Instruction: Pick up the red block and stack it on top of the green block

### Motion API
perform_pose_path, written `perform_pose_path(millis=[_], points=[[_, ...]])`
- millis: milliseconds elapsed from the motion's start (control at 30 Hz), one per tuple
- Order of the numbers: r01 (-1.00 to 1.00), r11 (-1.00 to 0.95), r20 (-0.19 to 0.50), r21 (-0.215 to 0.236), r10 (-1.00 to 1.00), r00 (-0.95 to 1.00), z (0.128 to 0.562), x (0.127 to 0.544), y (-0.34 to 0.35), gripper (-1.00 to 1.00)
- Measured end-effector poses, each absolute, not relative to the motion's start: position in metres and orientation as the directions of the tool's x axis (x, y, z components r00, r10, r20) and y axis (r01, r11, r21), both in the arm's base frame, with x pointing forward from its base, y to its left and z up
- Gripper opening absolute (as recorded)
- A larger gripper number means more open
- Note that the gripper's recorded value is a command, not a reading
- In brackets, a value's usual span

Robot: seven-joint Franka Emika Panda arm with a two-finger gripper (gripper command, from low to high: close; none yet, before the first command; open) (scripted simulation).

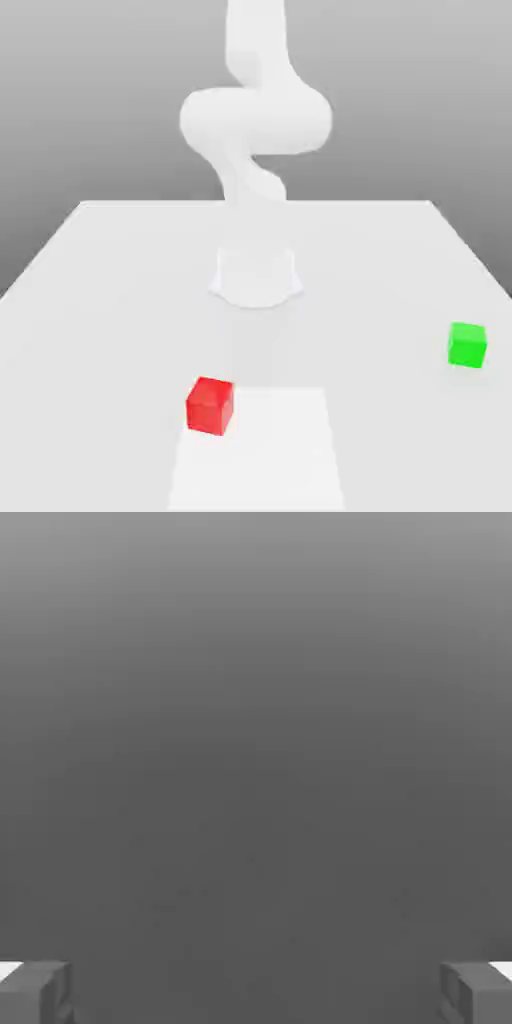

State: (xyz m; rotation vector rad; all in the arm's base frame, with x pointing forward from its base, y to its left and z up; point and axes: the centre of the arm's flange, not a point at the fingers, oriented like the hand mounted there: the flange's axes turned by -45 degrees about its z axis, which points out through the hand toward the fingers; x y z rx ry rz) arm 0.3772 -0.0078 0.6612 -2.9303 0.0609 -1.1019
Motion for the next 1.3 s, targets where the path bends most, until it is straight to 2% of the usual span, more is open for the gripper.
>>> perform_pose_path(millis=[133, 300, 433, 567, 633, 833, 867, 1100, 1300], points=[[-0.081, -0.996, 0.536, -0.04, -0.09, 0.84, 0.562, 0.418, -0.023, 0.0], [-0.146, -0.988, 0.369, -0.046, -0.152, 0.917, 0.437, 0.435, -0.039, 0.0], [-0.202, -0.979, 0.22, -0.036, -0.204, 0.954, 0.336, 0.421, -0.05, 0.0], [-0.258, -0.966, 0.06, -0.012, -0.258, 0.964, 0.241, 0.383, -0.059, 0.0], [-0.273, -0.962, 0.015, -0.003, -0.273, 0.962, 0.21, 0.369, -0.061, 0.0], [-0.277, -0.961, 0.0, 0.001, -0.277, 0.961, 0.151, 0.364, -0.061, 0.0], [-0.277, -0.961, 0.0, 0.0, -0.277, 0.961, 0.145, 0.363, -0.061, -1.0], [-0.278, -0.961, 0.0, 0.0, -0.278, 0.961, 0.146, 0.364, -0.061, -1.0], [-0.278, -0.961, 0.0, 0.0, -0.278, 0.961, 0.196, 0.364, -0.061, -1.0]])
